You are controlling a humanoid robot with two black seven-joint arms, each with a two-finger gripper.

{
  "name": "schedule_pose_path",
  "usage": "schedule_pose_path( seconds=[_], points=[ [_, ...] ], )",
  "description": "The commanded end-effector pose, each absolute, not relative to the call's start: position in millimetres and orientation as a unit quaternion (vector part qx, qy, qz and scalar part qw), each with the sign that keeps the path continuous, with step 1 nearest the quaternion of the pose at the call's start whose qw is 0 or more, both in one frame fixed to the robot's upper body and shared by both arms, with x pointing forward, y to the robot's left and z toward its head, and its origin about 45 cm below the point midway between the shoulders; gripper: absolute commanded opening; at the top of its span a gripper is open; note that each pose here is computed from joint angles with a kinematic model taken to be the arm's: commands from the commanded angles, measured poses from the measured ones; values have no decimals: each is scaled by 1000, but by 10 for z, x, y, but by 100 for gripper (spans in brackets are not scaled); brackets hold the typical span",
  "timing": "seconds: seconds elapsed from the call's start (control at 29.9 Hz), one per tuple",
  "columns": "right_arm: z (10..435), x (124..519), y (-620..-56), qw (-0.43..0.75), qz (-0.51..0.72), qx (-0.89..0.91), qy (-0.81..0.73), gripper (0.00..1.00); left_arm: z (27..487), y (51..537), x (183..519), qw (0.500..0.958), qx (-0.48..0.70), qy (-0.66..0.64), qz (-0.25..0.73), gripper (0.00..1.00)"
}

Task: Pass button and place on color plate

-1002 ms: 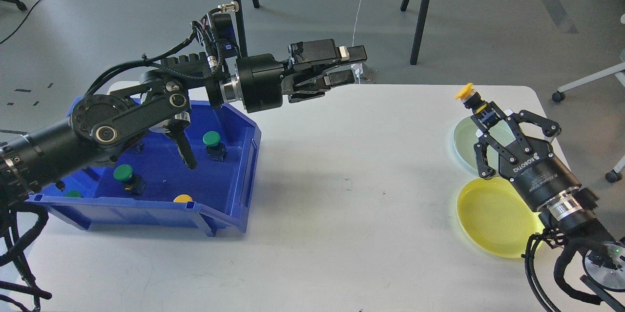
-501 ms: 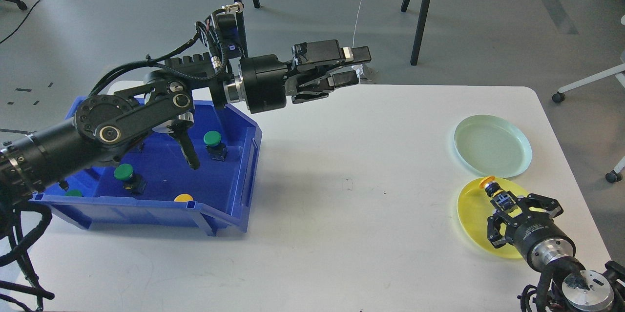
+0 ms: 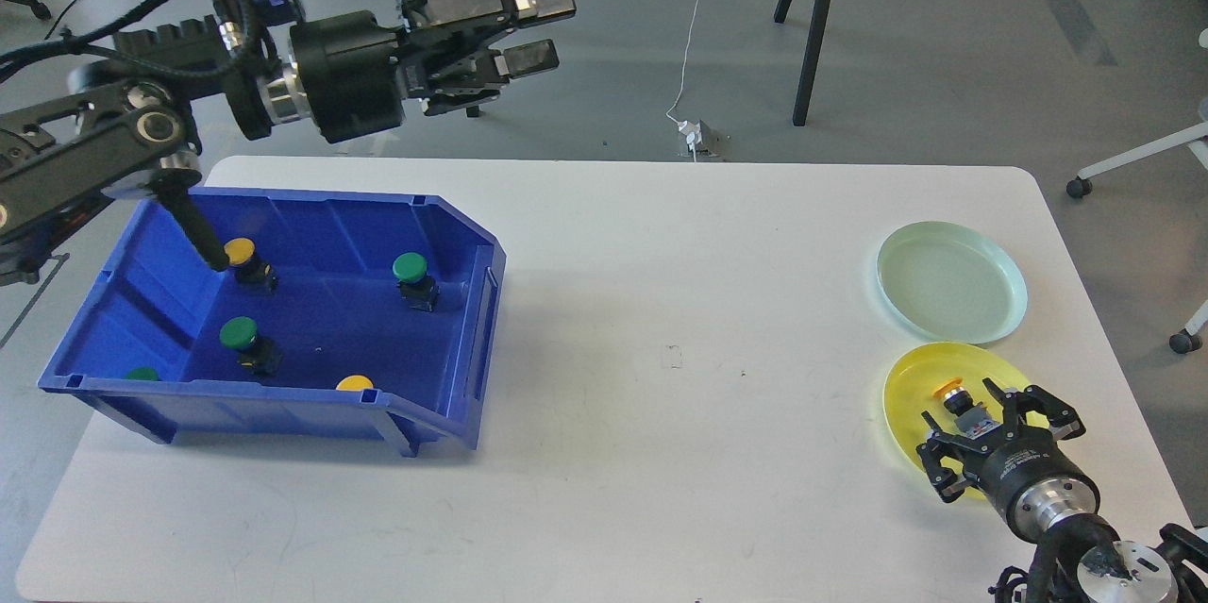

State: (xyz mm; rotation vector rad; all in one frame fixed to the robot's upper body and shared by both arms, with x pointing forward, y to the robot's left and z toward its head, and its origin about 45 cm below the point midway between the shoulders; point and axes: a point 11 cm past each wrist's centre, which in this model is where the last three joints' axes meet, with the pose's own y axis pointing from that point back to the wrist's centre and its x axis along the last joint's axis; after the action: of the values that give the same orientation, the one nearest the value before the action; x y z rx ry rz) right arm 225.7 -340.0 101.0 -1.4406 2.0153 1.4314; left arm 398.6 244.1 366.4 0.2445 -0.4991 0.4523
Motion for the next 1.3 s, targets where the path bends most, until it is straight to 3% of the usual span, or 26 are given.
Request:
schedule_pose_path(
  seconds=[0.0, 0.23, 0.43, 0.73, 1.27],
  points=[
    [1241, 2402, -3415, 185, 480, -522, 680, 96, 3691, 2946, 3895, 900, 219, -301, 226, 90],
    [1919, 2851, -3520, 300, 412, -599, 618, 97, 3174, 3279, 3641, 831, 403, -367, 114, 89],
    [2408, 3163, -3578, 307, 358, -655, 591, 98, 2499, 3679, 3610, 773, 531, -345, 28, 89],
    [2345, 3127, -3597, 298, 362, -652, 596, 98, 1889, 3959, 3771, 744, 600, -293, 17, 89],
    [2257, 3037, -3614, 297, 370, -650, 594, 98, 1737, 4288, 3784, 715, 648, -261, 19, 89]
  ],
)
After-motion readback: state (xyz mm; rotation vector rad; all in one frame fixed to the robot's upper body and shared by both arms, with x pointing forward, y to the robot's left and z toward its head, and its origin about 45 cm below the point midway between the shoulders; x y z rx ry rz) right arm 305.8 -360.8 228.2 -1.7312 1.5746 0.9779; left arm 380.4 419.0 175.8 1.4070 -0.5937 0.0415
